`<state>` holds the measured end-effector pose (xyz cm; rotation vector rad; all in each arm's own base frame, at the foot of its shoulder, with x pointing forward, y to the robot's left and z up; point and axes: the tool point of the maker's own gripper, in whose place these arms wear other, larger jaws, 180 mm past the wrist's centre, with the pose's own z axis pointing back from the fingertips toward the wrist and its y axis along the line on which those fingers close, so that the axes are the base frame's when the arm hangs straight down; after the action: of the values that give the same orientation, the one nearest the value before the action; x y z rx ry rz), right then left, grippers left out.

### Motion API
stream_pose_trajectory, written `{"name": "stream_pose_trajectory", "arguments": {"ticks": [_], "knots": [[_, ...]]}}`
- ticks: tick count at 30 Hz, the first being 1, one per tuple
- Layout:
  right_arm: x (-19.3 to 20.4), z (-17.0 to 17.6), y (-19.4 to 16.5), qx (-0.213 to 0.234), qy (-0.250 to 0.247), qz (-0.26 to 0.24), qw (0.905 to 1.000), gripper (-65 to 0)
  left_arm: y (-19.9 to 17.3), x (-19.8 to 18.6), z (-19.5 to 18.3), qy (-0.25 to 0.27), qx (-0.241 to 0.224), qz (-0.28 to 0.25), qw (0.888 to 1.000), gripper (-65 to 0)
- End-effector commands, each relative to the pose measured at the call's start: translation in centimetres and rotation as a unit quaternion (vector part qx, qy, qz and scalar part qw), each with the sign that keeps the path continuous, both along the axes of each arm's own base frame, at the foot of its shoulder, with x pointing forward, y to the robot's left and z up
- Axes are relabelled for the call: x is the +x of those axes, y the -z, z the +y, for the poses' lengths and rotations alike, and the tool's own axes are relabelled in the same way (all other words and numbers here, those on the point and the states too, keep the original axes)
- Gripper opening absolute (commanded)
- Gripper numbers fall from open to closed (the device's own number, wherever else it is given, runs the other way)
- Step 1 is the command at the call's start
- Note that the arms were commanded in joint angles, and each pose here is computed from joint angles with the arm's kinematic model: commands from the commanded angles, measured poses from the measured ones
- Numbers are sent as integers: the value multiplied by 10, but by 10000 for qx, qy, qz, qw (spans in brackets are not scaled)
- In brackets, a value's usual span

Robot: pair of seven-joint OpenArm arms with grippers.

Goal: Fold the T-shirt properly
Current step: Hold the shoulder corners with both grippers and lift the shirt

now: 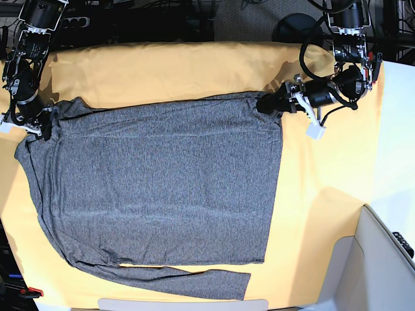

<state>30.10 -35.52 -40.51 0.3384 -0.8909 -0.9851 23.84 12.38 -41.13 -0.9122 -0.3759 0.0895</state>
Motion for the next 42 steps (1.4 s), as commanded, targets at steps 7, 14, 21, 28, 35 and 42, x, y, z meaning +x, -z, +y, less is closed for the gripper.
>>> {"name": "stream_pose_trajectory", "arguments": {"ticks": [7,14,21,28,35,42], "knots": [[-13,12,18,271,-99,416,9987,-650,8,-9,4,186,240,185,9994,-325],[-14,13,19,271,-113,429,9986,-650,6,-6,4,179,240,141,9995,-650],[-20,15,22,278,-147,502,9982,-650,2,1,6,139,237,52,9996,-649],[-37,15,11,2,-328,509,9982,-650,-10,-1,4,253,336,-173,9990,-649],[-52,9,1,-289,-484,586,9967,-650,-15,-16,5,417,488,-252,9976,-649],[-67,-9,-2,-550,-556,807,9937,-650,-17,-17,31,89,631,-237,9977,-649]]}}
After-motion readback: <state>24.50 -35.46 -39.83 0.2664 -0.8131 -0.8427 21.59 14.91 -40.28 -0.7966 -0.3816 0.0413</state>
